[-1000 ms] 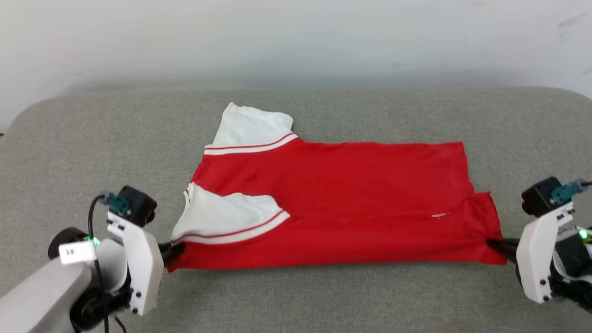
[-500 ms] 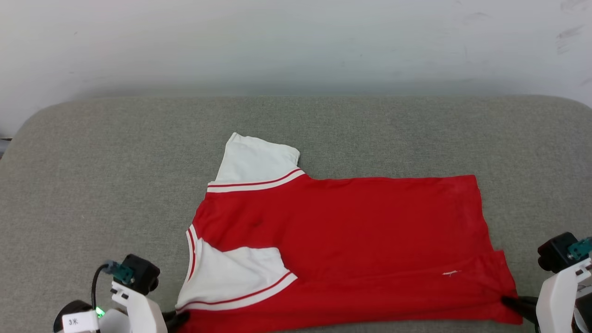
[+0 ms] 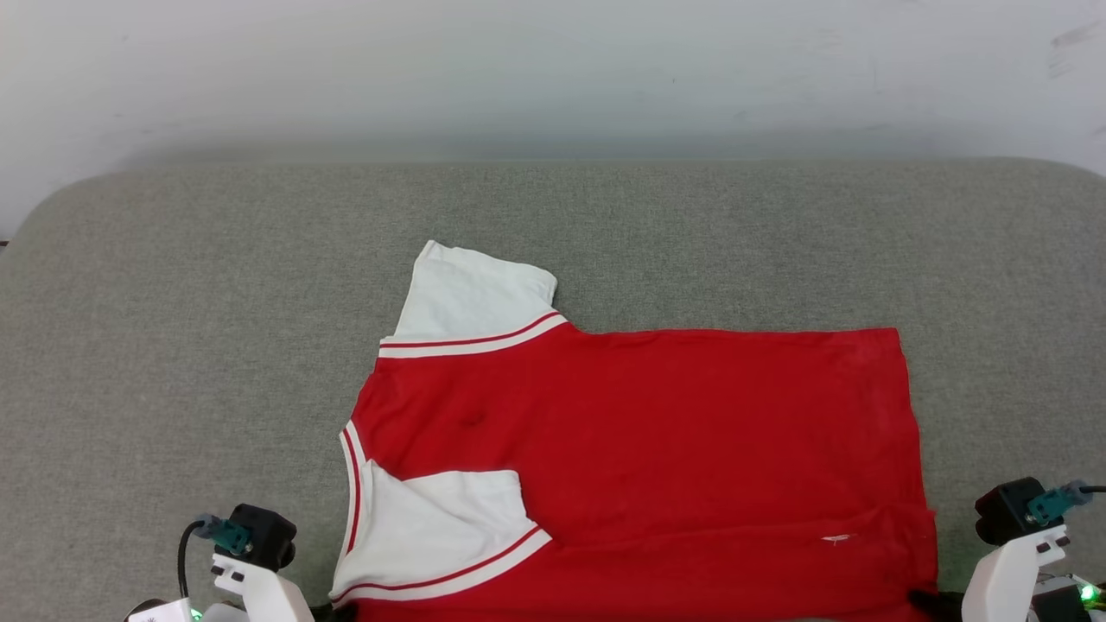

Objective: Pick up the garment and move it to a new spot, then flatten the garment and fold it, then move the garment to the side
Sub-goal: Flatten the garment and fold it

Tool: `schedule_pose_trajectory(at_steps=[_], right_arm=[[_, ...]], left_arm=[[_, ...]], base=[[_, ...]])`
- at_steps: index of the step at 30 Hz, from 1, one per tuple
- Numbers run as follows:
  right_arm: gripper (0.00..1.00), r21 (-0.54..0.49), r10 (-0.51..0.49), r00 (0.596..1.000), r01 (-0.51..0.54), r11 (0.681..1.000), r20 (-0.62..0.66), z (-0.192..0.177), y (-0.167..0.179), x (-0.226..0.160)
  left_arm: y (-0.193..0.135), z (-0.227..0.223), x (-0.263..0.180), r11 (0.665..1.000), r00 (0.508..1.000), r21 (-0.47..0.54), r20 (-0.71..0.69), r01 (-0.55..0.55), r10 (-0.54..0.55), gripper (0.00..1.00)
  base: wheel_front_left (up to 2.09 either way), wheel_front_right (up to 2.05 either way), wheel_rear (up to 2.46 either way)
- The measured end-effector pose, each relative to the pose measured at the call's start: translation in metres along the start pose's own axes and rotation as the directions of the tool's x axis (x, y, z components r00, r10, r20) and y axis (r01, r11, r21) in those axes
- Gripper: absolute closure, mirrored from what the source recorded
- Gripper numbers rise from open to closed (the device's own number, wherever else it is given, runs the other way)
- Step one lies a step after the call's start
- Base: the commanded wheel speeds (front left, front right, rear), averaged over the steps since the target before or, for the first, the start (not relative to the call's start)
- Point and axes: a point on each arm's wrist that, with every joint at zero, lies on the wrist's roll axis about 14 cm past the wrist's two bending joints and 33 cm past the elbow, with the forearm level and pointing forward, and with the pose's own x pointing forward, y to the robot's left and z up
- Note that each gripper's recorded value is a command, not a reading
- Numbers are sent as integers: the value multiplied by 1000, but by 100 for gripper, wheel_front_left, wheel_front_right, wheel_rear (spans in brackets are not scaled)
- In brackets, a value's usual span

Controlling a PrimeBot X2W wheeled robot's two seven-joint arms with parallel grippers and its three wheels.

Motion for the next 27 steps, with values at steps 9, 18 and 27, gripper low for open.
schedule_pose_trajectory(at_steps=[9,18,27], right_arm=[[0,-10,-46,939,53,999,342,59,-5,-19],[0,11,-92,713,118,993,695,129,0,-62],[0,36,-120,553,161,986,825,158,10,-88]], left_arm=[[11,42,-13,998,973,17,223,-63,58,0],[18,112,-40,984,872,69,477,-163,111,0],[11,200,-53,966,759,149,648,-209,65,0]], base=[[0,0,0],[0,0,0],[0,0,0]])
